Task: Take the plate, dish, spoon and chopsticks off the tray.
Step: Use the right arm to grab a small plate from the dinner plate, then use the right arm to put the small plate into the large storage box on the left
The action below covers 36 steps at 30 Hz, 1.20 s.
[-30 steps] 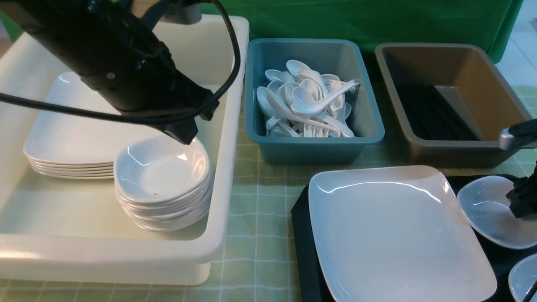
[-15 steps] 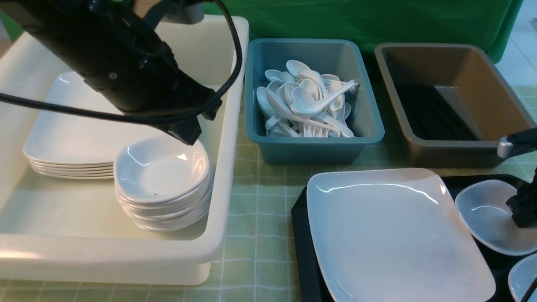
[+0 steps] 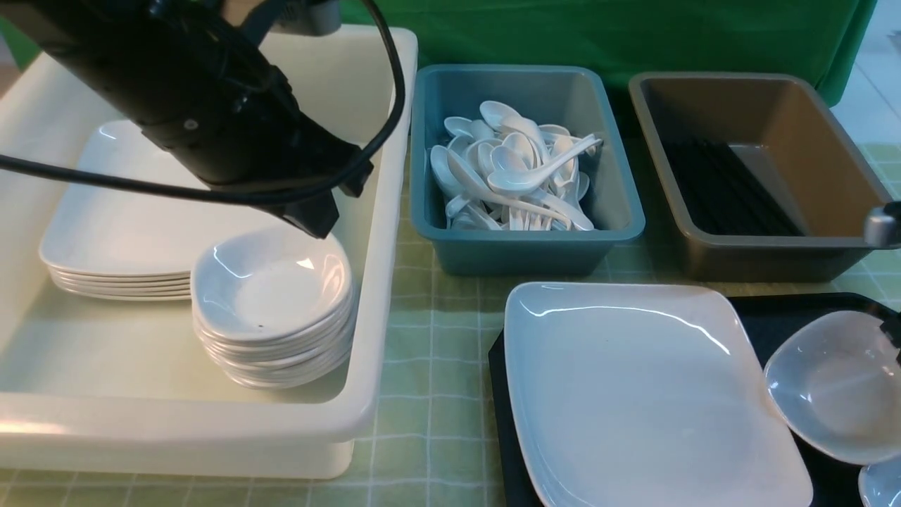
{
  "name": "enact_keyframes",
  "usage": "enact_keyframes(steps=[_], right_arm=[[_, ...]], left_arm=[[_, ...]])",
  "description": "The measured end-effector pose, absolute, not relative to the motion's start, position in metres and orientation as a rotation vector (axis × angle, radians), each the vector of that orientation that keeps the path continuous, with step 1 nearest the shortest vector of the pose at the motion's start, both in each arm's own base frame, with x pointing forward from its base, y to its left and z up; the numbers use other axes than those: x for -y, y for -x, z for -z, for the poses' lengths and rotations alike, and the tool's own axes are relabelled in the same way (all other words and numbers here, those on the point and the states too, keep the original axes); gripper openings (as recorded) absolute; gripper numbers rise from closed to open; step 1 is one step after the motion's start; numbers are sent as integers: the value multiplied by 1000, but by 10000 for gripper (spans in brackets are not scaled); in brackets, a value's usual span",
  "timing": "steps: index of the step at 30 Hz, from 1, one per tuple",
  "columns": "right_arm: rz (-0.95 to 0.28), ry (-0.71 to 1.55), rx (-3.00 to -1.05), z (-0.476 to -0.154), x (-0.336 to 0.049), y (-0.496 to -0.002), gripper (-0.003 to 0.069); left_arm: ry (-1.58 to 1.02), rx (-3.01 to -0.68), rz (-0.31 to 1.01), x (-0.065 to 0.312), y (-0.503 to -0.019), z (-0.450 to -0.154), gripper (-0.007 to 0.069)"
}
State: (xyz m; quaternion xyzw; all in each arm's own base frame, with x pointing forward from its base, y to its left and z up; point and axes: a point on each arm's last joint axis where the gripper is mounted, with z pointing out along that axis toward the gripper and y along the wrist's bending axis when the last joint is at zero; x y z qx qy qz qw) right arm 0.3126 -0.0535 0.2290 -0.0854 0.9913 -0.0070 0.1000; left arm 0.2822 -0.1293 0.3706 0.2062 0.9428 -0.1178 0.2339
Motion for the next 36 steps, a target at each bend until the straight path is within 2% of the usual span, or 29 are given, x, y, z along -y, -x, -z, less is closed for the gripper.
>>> enact_keyframes(steps=[3, 8, 12, 16, 18, 20, 21, 24, 27, 31, 36], right_arm=[[45, 228, -2883, -250, 52, -304, 27], [51, 193, -2842, -279, 48, -284, 25], [-51, 125, -2758, -320, 38, -269, 25], [-375, 81, -2529, -376, 11, -258, 25], [-489, 101, -2456, -388, -2, -256, 25], [-713, 205, -2326, -405, -42, -254, 25], [-737, 212, -2317, -406, -46, -254, 25], [-876, 357, -2250, -404, -105, -256, 25], [-962, 458, -2197, -390, -171, -259, 25], [-1008, 514, -2147, -357, -253, -264, 25], [-1035, 531, -2169, -320, -320, -283, 25]], left_arm=[[-563, -2580, 324, 130, -283, -371, -11], [-569, -2573, 284, 127, -284, -371, -11], [-585, -2565, 195, 121, -284, -372, -11], [-543, -2550, 144, 107, -284, -379, -11], [-491, -2556, 153, 97, -286, -380, -11], [-356, -2569, 203, 74, -292, -382, -11], [-329, -2572, 212, 69, -293, -382, -11], [-125, -2562, 309, 28, -300, -384, -11], [37, -2517, 413, -8, -301, -388, -11], [181, -2476, 481, -43, -296, -392, -11], [229, -2474, 479, -59, -289, -393, -11]])
